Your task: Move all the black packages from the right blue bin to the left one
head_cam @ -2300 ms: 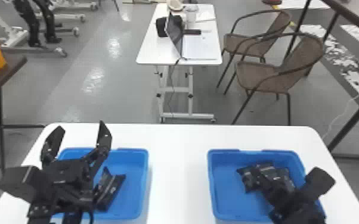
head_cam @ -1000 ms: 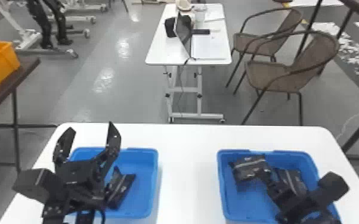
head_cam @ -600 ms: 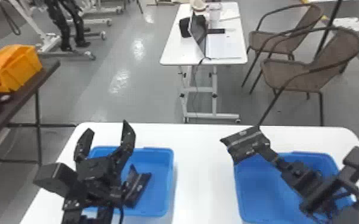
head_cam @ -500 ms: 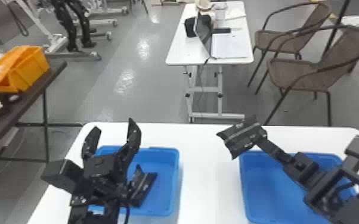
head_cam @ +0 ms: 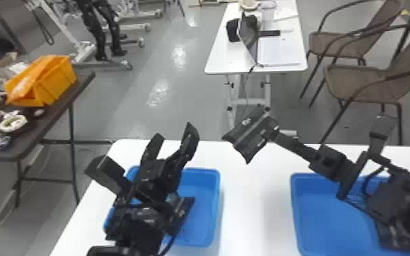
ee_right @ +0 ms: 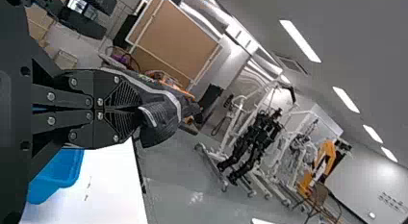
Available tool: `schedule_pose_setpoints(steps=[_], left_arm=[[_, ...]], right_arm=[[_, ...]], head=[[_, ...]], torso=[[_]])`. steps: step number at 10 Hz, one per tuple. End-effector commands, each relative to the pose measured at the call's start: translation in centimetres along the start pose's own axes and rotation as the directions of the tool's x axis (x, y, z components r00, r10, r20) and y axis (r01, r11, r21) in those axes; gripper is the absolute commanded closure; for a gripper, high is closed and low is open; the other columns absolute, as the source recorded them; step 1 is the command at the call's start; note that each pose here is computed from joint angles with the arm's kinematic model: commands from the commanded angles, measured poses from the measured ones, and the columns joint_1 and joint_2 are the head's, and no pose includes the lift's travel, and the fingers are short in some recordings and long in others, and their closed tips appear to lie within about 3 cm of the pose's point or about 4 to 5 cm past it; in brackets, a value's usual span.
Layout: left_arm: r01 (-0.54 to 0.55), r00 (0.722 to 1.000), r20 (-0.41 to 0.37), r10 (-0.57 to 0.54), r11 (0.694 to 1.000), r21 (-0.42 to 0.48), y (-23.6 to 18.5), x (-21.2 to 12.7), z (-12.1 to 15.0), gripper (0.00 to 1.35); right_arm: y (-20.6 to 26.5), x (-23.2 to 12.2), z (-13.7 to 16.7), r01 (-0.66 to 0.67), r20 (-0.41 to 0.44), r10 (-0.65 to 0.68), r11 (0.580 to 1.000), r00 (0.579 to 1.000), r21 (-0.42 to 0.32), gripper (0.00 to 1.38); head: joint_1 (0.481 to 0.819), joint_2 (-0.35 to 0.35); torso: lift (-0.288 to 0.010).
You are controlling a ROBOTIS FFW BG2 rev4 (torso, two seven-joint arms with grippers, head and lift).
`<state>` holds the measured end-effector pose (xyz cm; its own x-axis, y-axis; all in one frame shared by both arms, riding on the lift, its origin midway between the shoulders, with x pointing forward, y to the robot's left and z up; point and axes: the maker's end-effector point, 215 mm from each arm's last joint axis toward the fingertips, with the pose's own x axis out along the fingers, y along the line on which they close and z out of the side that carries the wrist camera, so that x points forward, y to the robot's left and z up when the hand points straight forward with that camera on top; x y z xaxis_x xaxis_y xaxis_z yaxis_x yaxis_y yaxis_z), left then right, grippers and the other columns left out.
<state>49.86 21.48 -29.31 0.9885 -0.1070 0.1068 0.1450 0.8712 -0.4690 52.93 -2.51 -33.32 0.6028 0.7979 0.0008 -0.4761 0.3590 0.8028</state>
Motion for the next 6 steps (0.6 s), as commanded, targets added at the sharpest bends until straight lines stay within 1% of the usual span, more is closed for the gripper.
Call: schedule_pose_setpoints(steps=[1, 3, 4, 5, 6], left_arm=[[0.074, 0.995, -0.064, -0.082, 0.99, -0.117, -2.0, 1.3, -1.1, 0.13], [0.139, 0.982, -0.098, -0.16, 0.973, -0.186, -3.6, 2.0, -1.6, 0.13], [0.164, 0.973, -0.119, -0.197, 0.957, -0.241, -4.4, 2.0, -2.2, 0.13], [0.187, 0.962, -0.146, -0.231, 0.946, -0.266, -5.1, 2.1, -2.7, 0.14], [0.204, 0.952, -0.162, -0.259, 0.933, -0.296, -6.0, 2.2, -3.2, 0.18]], right_arm=[[1.2, 1.9, -0.3, -0.043, -0.032, 0.042, 0.999, 0.999, -0.011, 1.2], [3.4, 3.7, -1.3, -0.123, -0.066, 0.123, 0.992, 0.99, 0.007, 1.2], [4.1, 4.2, -1.6, -0.141, -0.079, 0.141, 0.99, 0.987, 0.005, 1.2], [4.7, 4.6, -1.7, -0.16, -0.084, 0.16, 0.987, 0.984, 0.014, 1.2], [5.1, 4.9, -2.2, -0.173, -0.091, 0.175, 0.985, 0.98, 0.027, 1.2]], head=[[0.695, 0.203], [0.695, 0.195], [0.695, 0.199], [0.695, 0.202], [0.695, 0.202]], torso=[[-0.042], [-0.042], [-0.042], [-0.042], [-0.042]])
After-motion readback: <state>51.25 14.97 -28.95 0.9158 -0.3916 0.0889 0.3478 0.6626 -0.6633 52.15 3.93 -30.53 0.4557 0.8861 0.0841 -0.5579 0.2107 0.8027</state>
